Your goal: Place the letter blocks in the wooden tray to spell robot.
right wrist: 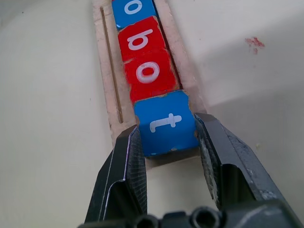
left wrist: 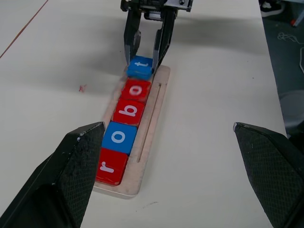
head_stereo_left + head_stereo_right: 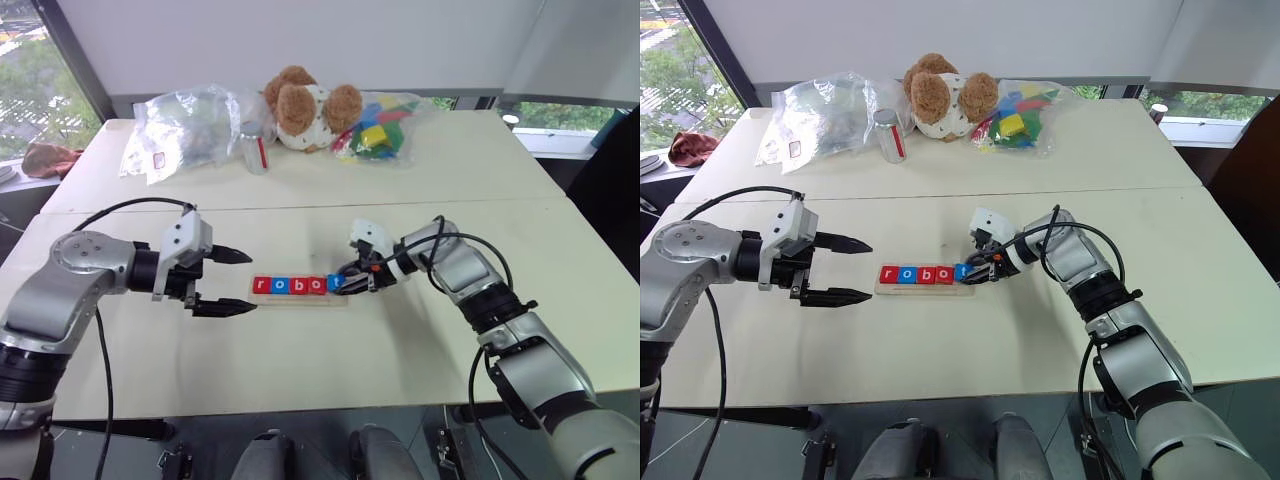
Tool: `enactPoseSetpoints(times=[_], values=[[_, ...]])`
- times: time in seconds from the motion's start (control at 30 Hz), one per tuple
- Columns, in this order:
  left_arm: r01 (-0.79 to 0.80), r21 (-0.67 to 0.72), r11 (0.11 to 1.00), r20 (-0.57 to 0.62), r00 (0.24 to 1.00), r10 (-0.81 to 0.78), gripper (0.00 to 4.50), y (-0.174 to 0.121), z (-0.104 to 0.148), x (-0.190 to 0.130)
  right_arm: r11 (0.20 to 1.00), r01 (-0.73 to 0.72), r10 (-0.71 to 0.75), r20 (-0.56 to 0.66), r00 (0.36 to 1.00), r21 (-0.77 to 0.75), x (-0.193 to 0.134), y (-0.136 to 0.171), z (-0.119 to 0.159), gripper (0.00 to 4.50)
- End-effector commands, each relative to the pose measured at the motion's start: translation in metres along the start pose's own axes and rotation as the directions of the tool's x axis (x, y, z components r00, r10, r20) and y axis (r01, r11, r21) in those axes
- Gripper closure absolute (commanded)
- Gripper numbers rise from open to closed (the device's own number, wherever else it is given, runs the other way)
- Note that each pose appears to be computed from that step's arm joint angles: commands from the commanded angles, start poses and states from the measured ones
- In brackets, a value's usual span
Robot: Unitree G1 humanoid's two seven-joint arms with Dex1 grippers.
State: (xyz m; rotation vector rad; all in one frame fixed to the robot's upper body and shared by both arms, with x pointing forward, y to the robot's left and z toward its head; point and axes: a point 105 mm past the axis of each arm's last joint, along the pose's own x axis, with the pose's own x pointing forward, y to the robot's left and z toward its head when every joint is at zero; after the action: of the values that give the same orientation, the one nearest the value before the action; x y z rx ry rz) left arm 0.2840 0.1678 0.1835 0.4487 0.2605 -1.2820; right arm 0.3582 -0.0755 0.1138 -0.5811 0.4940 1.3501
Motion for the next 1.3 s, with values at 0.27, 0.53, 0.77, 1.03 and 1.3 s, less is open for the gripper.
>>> enactPoseSetpoints(times=[0.27, 0.53, 0.77, 1.03, 1.3], values=[[-0.028, 0.040, 0.999, 0.032, 0.999, 0.027, 0.00, 0.003, 0.012, -0.005, 0.999, -0.006, 0.006, 0.012, 1.000, -0.046, -0.001, 0.003, 0.007, 3.38], [-0.035, 0.033, 0.999, 0.034, 0.999, 0.034, 0.00, 0.004, 0.012, -0.006, 0.999, 0.001, 0.001, 0.026, 1.000, -0.043, -0.001, 0.002, 0.012, 0.35], [-0.037, 0.029, 0.999, 0.037, 0.999, 0.036, 0.00, 0.005, 0.012, -0.006, 0.998, 0.059, -0.055, 0.117, 0.992, -0.027, -0.018, -0.003, 0.035, 0.07], [-0.033, 0.024, 0.999, 0.042, 0.999, 0.032, 0.00, 0.006, 0.013, -0.005, 0.964, 0.195, -0.182, 0.088, 0.979, -0.182, -0.038, -0.006, 0.018, 0.07], [-0.024, 0.026, 0.999, 0.039, 0.999, 0.023, 0.00, 0.008, 0.014, -0.004, 0.950, 0.232, -0.221, 0.075, 0.972, -0.207, -0.030, -0.017, 0.005, 0.07]])
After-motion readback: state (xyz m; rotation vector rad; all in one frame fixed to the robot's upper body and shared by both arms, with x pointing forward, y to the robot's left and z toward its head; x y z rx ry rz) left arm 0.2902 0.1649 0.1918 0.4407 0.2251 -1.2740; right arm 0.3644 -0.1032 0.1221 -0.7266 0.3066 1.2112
